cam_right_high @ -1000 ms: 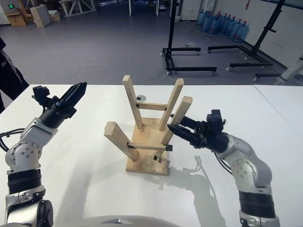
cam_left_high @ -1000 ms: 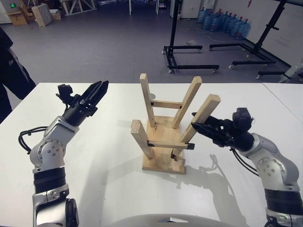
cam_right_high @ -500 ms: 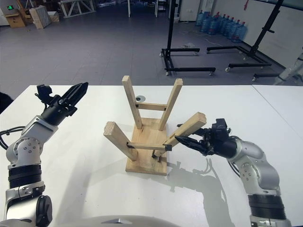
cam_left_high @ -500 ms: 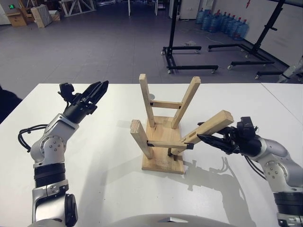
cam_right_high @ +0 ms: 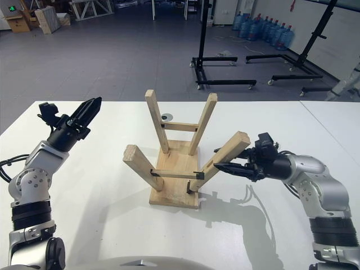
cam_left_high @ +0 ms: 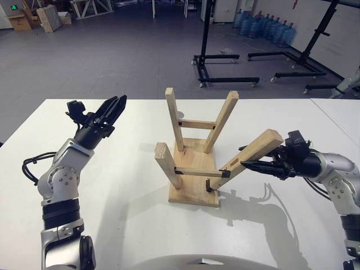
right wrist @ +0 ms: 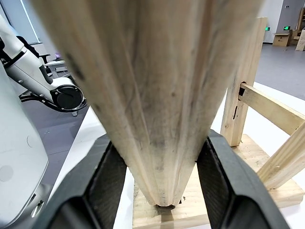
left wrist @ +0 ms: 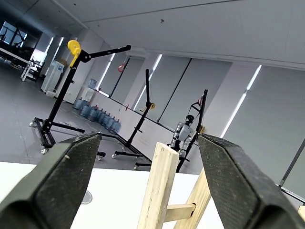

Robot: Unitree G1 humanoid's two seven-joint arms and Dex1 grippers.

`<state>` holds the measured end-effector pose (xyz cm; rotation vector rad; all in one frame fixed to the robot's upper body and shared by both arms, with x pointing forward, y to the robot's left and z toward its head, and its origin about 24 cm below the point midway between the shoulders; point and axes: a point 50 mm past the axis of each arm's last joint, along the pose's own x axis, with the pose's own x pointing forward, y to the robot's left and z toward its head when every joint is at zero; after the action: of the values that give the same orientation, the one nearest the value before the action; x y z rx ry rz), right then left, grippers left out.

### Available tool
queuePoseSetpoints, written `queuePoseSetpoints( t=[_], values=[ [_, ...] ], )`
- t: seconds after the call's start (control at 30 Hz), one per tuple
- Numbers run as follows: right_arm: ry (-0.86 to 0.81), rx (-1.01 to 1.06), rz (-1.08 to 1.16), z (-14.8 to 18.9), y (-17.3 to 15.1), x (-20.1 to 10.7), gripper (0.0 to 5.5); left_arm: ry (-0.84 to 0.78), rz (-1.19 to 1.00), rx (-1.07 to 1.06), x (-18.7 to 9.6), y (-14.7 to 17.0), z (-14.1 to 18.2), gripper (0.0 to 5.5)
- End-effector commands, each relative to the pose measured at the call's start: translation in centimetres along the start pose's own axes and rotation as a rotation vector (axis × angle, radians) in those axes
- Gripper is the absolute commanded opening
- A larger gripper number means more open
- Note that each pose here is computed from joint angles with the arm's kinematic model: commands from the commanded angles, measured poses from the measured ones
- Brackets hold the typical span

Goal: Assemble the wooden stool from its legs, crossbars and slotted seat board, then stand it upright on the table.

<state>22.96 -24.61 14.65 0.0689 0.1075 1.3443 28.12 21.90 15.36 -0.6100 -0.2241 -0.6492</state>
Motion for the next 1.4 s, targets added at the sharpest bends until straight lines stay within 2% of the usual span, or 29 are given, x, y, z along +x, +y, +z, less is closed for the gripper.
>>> queuePoseSetpoints(
  t=[0.03, 0.37, 0.57, 0.73, 1.0, 1.4],
  values=[
    [0.061, -0.046, 0.014, 0.9, -0.4, -0.2, 2.04, -0.010, 0.001, -0.012, -0.3, -0.6, -0.5, 3.67],
    [0.184, -0.121, 0.098, 0.5, -1.2, 0.5, 2.04, -0.016, 0.017, -0.031, -0.6, -0.7, -1.2, 3.67],
    [0.178, -0.120, 0.102, 0.2, -1.1, 1.0, 2.04, -0.011, 0.022, -0.032, -0.8, -0.6, -1.3, 3.67],
    [0.269, -0.153, 0.068, 0.3, -0.8, 1.2, 2.04, -0.012, 0.022, -0.026, -0.9, -0.8, -1.3, 3.67],
    [0.264, -0.149, 0.080, -0.6, 0.7, 2.3, 2.04, -0.027, 0.010, -0.016, -0.8, -0.8, -0.8, 3.67],
    [0.234, -0.252, 0.073, -1.7, 0.8, 2.3, 2.04, -0.012, 0.002, -0.024, -0.8, -1.1, -1.3, 3.67]
  ],
)
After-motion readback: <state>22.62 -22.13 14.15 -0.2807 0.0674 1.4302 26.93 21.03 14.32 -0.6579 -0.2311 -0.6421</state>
